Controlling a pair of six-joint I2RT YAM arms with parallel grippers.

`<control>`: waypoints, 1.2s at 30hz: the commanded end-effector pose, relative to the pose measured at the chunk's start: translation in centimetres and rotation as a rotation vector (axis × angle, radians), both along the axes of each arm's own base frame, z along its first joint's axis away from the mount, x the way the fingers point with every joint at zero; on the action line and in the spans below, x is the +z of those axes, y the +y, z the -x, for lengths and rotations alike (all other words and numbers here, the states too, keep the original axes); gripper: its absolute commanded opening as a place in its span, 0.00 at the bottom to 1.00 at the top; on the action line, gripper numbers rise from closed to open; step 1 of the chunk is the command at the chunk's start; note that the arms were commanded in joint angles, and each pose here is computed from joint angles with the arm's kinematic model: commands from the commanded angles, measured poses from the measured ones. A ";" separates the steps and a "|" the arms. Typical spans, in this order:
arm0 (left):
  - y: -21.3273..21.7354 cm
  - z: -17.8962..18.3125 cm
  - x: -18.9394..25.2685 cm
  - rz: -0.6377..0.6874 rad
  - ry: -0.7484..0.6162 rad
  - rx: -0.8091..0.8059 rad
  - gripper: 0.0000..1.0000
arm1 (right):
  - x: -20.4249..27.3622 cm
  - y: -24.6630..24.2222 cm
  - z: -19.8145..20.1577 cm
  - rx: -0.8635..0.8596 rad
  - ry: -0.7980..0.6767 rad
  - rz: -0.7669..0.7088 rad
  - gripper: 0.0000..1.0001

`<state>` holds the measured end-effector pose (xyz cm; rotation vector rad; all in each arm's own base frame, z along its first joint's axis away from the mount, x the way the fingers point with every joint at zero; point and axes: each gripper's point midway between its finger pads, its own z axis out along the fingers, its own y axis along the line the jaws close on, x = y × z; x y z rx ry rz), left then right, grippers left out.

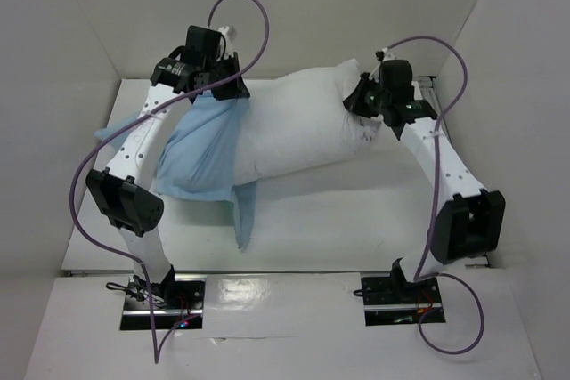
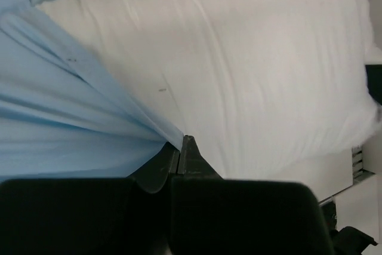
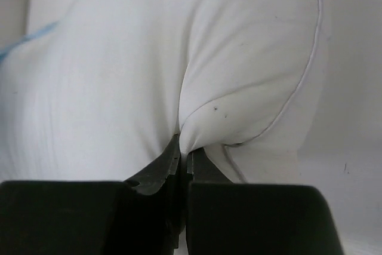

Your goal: Put the pillow into the pillowcase

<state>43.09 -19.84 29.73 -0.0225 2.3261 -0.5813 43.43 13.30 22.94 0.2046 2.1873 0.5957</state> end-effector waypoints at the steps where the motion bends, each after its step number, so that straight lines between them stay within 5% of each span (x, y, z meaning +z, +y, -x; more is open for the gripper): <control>1: -3.8 0.2 6.7 0.150 -0.162 -0.136 0.00 | 14.4 4.0 4.5 0.169 -0.329 -0.095 0.00; 8: -3.8 2.0 0.1 0.058 -0.019 -0.110 0.07 | 1.6 9.1 13.2 0.279 -0.060 -0.090 0.00; 10: -3.2 2.7 -2.1 0.013 0.034 -0.117 0.27 | -2.1 11.1 16.8 0.335 0.017 -0.090 0.00; 11: -2.8 3.0 -1.9 -0.005 0.030 -0.117 0.52 | -2.9 11.7 18.0 0.353 0.032 -0.079 0.00; 13: -1.8 3.2 -1.0 -0.040 0.008 -0.091 0.71 | -4.9 12.6 21.0 0.400 0.090 -0.022 0.00; 15: -1.1 3.2 1.4 -0.056 -0.068 -0.084 0.86 | -6.1 11.8 21.8 0.385 0.108 0.047 0.13; 17: -0.5 2.8 3.3 -0.069 -0.125 -0.055 0.90 | -6.5 10.3 22.0 0.328 0.121 0.133 0.47; 18: -0.2 2.8 4.1 -0.078 -0.151 -0.052 0.90 | -6.6 9.7 21.9 0.313 0.121 0.164 0.74; 19: 0.2 2.6 4.5 -0.088 -0.165 -0.032 0.90 | -6.5 9.0 21.6 0.285 0.121 0.191 0.80; 26: 1.3 -0.3 3.2 -0.190 -0.210 0.021 0.76 | -2.9 4.1 19.5 -0.022 0.049 0.272 0.90; 36: 1.1 -5.3 -2.2 -0.474 -0.209 0.117 0.84 | -1.8 1.9 16.6 -0.199 0.095 0.092 0.94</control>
